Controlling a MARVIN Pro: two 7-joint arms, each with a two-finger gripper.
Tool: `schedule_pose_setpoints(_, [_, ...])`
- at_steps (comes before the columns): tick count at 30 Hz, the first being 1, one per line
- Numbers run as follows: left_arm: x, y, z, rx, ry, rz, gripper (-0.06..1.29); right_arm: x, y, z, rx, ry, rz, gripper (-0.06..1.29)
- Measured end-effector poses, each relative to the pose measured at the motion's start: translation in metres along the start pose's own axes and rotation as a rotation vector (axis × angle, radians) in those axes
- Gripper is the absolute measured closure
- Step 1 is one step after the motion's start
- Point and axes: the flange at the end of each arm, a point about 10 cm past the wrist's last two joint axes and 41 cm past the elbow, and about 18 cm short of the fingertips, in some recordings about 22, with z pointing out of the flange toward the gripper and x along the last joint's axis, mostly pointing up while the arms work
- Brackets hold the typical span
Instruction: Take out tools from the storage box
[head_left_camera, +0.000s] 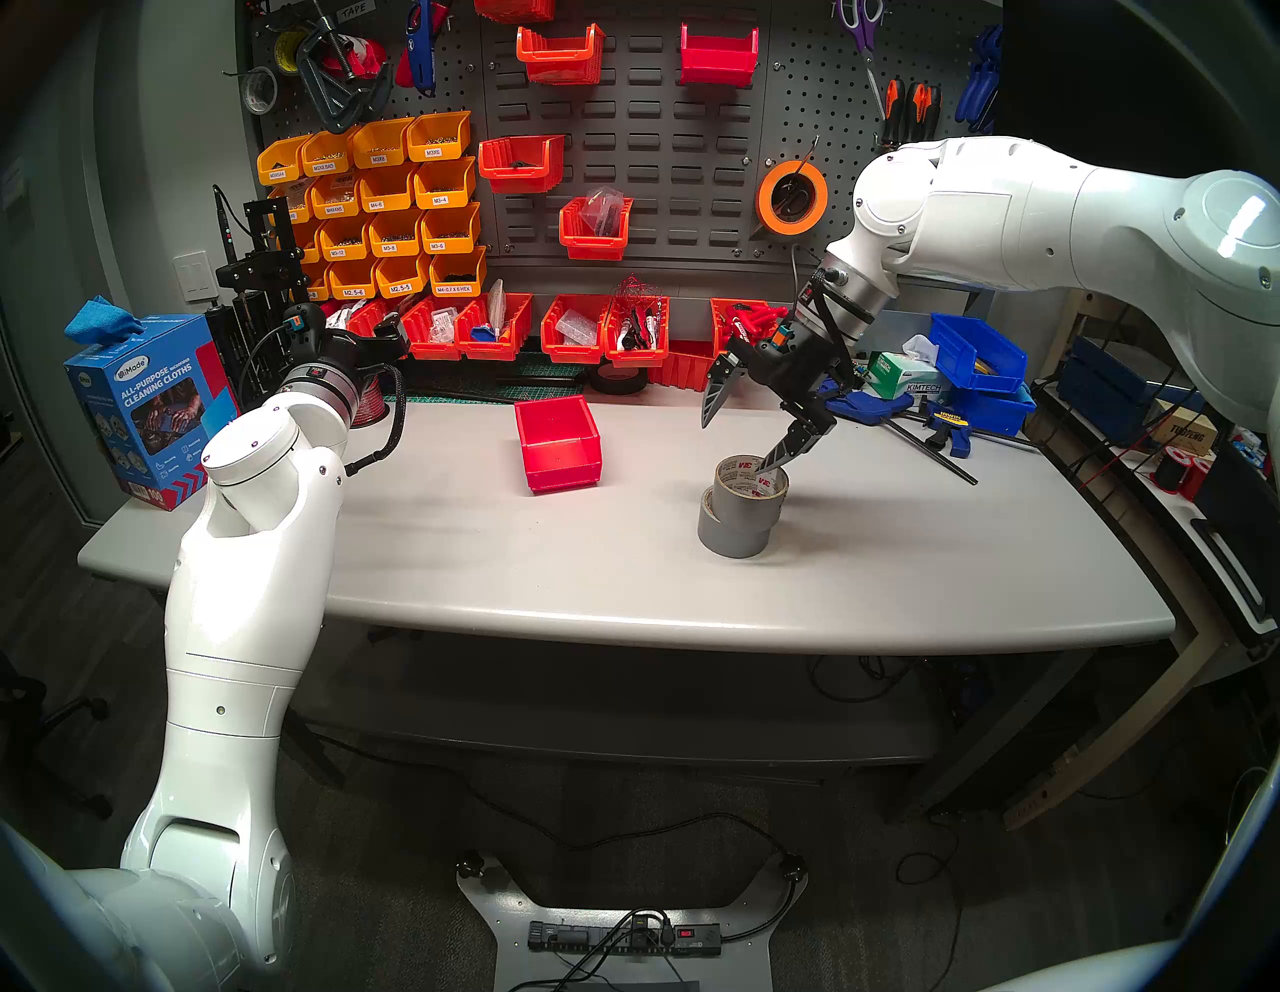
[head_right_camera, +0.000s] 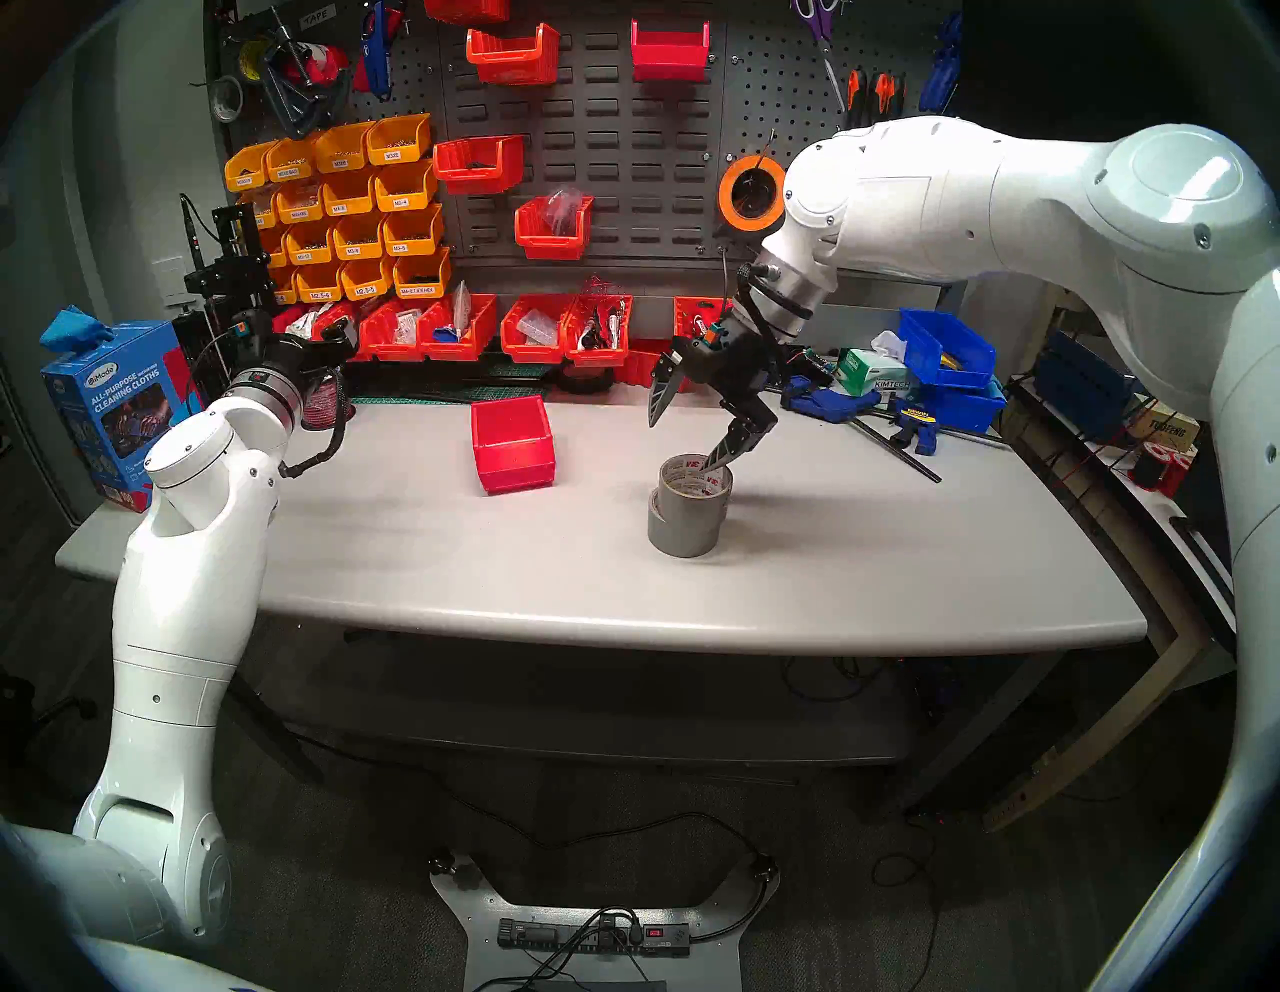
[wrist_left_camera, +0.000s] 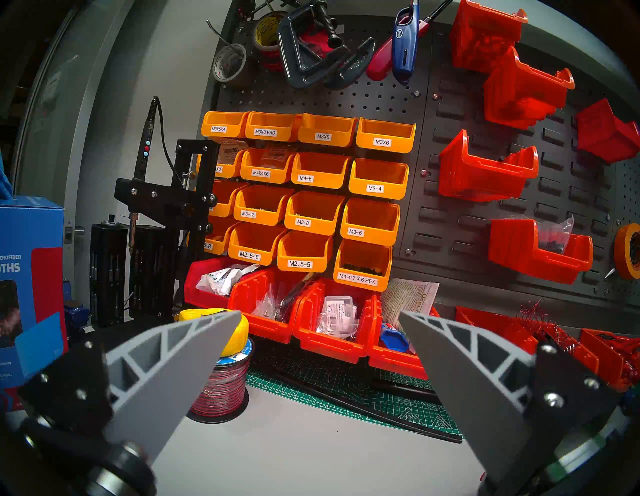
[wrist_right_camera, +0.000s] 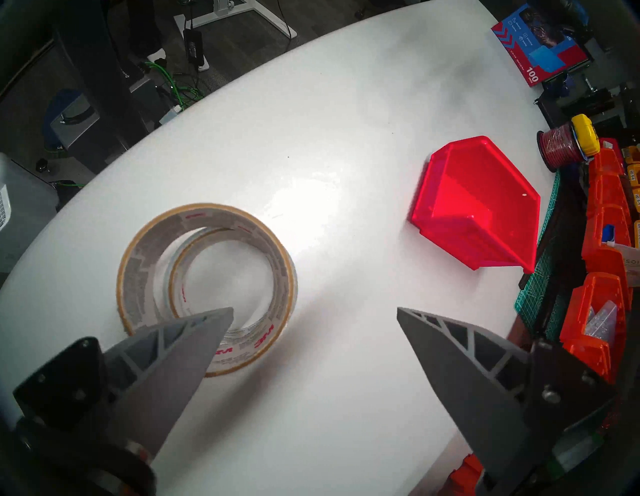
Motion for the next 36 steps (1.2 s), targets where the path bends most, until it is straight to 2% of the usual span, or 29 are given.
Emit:
schedule_pose_setpoints(10, [0.0,0.0,0.0,0.0,0.0,0.0,0.0,0.01,0.018,-0.017,-0.073,0.007,-0.012,0.02])
schedule_pose_setpoints(18, [0.0,0.0,0.0,0.0,0.0,0.0,0.0,0.008,0.034,-0.046,-0.21,0.044,0.034,0.02])
schedule_pose_setpoints(26, [0.0,0.0,0.0,0.001,0.0,0.0,0.0,-0.013,0.046,-0.073,-0.513,0.117,0.102,0.02])
schedule_pose_setpoints(32, [0.0,0.0,0.0,0.001,0.0,0.0,0.0,-0.031,0.046,-0.08,-0.703,0.183,0.158,0.02])
schedule_pose_setpoints(36, [0.0,0.0,0.0,0.001,0.0,0.0,0.0,-0.044,0.043,-0.08,-0.803,0.217,0.201,0.02])
